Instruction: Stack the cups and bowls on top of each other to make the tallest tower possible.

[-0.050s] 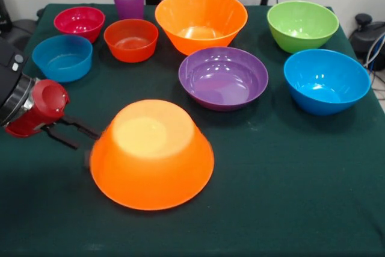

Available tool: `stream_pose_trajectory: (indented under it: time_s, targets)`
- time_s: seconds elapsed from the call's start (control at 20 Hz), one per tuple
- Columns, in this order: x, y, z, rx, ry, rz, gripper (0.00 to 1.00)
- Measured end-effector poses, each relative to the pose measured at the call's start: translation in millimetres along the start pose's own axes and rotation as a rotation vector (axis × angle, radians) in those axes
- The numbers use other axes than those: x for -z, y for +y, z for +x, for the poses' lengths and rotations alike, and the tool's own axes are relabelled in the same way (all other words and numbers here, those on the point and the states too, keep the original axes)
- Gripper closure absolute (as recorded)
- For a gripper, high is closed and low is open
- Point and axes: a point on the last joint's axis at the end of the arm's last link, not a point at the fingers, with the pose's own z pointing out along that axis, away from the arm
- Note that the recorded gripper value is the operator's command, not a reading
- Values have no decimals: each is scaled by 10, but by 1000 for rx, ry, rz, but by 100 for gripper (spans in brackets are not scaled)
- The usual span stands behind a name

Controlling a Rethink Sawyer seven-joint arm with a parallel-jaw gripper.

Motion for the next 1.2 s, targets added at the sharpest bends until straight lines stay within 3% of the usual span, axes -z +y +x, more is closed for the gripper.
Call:
stream_pose_trajectory:
  time_s: [0.25, 0.85, 1.2]
  targets:
    - [-11, -143, -2, 11, -13, 62, 0]
    - [82, -251, -12, 55, -24, 97, 0]
    - [71, -297, -97, 56, -89, 126, 0]
